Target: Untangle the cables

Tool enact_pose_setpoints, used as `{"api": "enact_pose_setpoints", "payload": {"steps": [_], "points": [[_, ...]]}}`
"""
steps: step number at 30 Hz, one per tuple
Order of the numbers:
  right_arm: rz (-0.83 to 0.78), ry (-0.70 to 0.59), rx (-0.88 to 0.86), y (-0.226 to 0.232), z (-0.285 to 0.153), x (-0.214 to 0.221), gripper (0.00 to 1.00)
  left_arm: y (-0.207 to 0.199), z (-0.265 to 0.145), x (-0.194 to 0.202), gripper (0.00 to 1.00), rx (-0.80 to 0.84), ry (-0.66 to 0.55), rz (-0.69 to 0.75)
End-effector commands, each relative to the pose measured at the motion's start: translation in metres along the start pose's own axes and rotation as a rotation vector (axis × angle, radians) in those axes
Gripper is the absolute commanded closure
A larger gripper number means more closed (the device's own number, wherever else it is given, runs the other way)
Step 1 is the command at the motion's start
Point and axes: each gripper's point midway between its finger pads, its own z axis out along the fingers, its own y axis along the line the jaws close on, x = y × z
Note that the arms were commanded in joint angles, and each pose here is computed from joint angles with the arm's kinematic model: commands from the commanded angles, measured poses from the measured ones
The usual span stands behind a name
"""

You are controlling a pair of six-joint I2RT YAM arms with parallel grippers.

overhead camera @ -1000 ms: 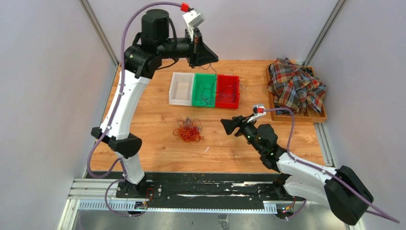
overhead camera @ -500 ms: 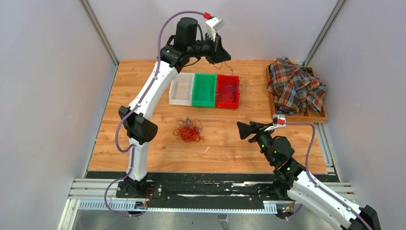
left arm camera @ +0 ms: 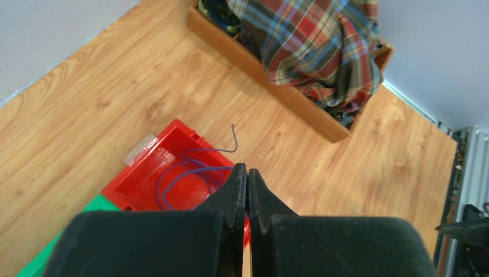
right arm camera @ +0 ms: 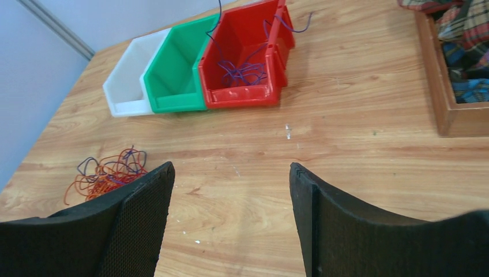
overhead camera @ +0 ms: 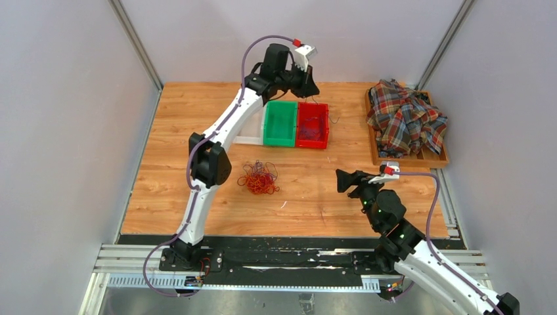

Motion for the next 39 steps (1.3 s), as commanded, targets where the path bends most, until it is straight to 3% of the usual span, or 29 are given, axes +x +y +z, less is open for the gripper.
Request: {"api": "enact_pose_setpoints", "payload": {"steps": [1, 9, 15, 20, 26, 36, 38, 39], "points": [[-0.029, -0.042, 0.079, -0.012, -0.001, -0.019, 0.27, 0.003, 0.012, -0.007, 1.00, -0.036, -0.039, 0.104], [-0.055, -0.016, 0.105, -0.010, 0.004, -0.023, 0.27, -0.002, 0.047, 0.024, 1.00, -0.001, -0.005, 0.134], [-0.077, -0.017, 0.108, -0.009, 0.004, -0.029, 0.27, 0.010, 0.064, 0.065, 1.00, -0.010, 0.065, 0.077], [-0.090, -0.019, 0.105, -0.007, 0.005, -0.033, 0.27, 0.026, 0.067, 0.096, 0.97, -0.064, 0.127, 0.072], [-0.086, -0.018, 0.096, -0.004, 0.003, -0.038, 0.27, 0.062, 0.062, 0.106, 1.00, -0.234, 0.159, 0.169], [-0.110, -0.006, 0.092, 0.001, 0.004, -0.046, 0.27, 0.077, 0.068, 0.140, 0.98, -0.260, 0.242, 0.203], [-0.115, 0.001, 0.090, 0.003, 0.006, -0.047, 0.27, 0.074, 0.068, 0.142, 0.95, -0.251, 0.245, 0.188], [-0.115, 0.002, 0.089, 0.004, 0.007, -0.048, 0.26, 0.071, 0.068, 0.140, 0.87, -0.239, 0.245, 0.182]]}}
